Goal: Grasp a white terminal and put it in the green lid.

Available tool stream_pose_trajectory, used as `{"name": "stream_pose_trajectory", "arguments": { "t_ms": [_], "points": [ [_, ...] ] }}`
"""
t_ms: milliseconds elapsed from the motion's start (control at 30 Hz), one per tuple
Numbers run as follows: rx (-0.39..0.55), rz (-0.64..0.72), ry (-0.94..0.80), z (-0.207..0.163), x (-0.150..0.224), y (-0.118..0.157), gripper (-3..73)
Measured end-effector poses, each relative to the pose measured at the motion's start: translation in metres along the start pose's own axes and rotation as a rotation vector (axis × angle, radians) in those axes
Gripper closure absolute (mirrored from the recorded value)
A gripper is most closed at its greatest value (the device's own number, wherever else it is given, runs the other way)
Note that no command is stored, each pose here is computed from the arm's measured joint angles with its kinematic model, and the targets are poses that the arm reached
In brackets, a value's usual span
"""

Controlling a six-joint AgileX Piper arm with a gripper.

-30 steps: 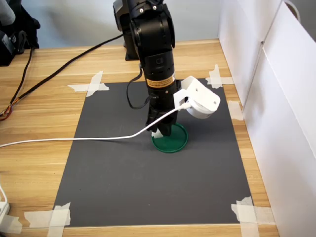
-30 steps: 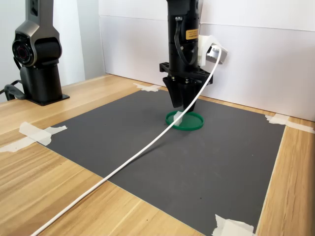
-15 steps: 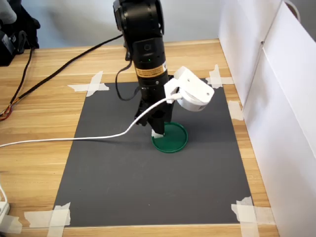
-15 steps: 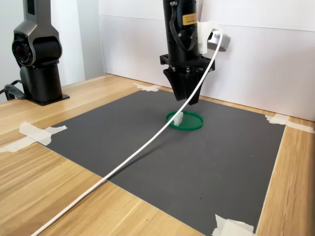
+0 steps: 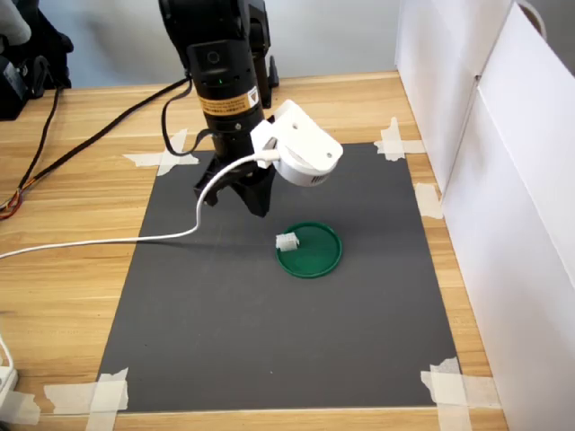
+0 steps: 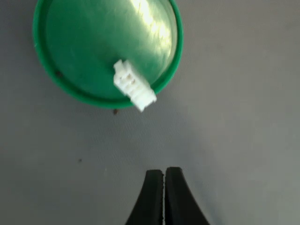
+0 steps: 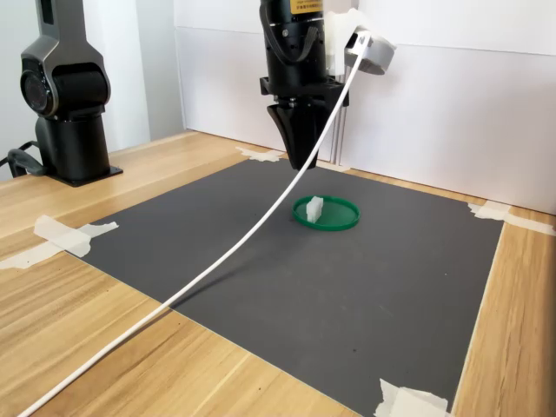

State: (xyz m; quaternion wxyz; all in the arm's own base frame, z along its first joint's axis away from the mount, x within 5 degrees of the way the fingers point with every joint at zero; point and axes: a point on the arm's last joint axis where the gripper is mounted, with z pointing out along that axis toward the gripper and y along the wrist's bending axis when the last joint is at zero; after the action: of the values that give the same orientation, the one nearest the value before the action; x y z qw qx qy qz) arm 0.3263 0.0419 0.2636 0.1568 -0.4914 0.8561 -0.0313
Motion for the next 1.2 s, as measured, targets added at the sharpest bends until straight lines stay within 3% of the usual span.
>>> {"name": "stream_pose_trajectory", "arguments": {
  "t_ms": [300,767,1000,1200],
  "points": [
    [0.132,0.263,-0.210,-0.043,0.049,0.012,71.5],
    [0.651,0.709,-0.667,-0.079,0.111,0.081,71.5],
    [0.684,0.836,-0.787,-0.072,0.133,0.126,71.5],
    [0.683,0.852,-0.865,-0.065,0.146,0.158,71.5]
  ]
}}
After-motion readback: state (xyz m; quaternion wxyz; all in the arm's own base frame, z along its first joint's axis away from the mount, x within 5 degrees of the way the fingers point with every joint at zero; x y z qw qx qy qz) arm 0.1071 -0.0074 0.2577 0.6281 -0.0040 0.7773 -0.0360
